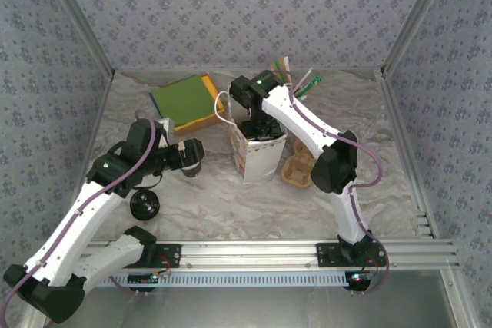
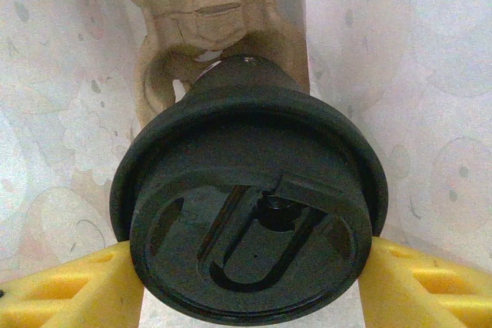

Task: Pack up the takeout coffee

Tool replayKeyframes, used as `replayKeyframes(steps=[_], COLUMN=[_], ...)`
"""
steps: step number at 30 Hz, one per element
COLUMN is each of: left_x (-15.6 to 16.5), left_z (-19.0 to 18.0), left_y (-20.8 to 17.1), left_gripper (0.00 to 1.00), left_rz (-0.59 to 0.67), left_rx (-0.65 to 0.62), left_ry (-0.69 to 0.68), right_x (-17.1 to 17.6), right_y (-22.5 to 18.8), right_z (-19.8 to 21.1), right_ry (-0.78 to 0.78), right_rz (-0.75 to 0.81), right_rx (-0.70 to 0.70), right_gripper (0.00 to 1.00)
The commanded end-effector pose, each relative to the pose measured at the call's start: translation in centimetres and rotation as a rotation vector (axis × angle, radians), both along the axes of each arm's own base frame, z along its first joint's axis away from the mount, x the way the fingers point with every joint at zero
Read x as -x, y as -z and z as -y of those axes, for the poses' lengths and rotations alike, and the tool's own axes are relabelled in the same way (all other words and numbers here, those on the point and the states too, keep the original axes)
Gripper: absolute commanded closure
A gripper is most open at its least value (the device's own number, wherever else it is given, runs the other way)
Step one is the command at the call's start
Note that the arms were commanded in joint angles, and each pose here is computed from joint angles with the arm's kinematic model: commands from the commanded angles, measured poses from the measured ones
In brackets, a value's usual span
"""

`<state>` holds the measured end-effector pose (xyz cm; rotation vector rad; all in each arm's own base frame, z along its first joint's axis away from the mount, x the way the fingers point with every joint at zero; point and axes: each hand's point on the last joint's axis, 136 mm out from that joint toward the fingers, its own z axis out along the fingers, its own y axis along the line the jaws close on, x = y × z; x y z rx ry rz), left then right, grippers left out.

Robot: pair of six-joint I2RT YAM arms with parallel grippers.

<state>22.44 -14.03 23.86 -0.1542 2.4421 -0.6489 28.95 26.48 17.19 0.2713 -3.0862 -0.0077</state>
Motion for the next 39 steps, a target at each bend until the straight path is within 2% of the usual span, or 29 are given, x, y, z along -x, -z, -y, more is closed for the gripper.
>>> replayKeyframes(steps=[1, 39], left_x=[-0.1, -0.2], left_z=[0.4, 0.6], left_y=[-0.8, -0.9], left_gripper=[0.0, 0.0], left_rz=[0.023, 0.025], left_rx=[0.023, 0.03], left_ry=[0.008, 0.012], right_x=[1.7, 2.0], right_y=[-1.0, -2.5], right_z=[1.7, 1.4], right_ry=[-0.007, -0.007], right_rz=[-0.055, -0.04], right_rx=[0.049, 0.034], right_gripper=[0.32, 0.32])
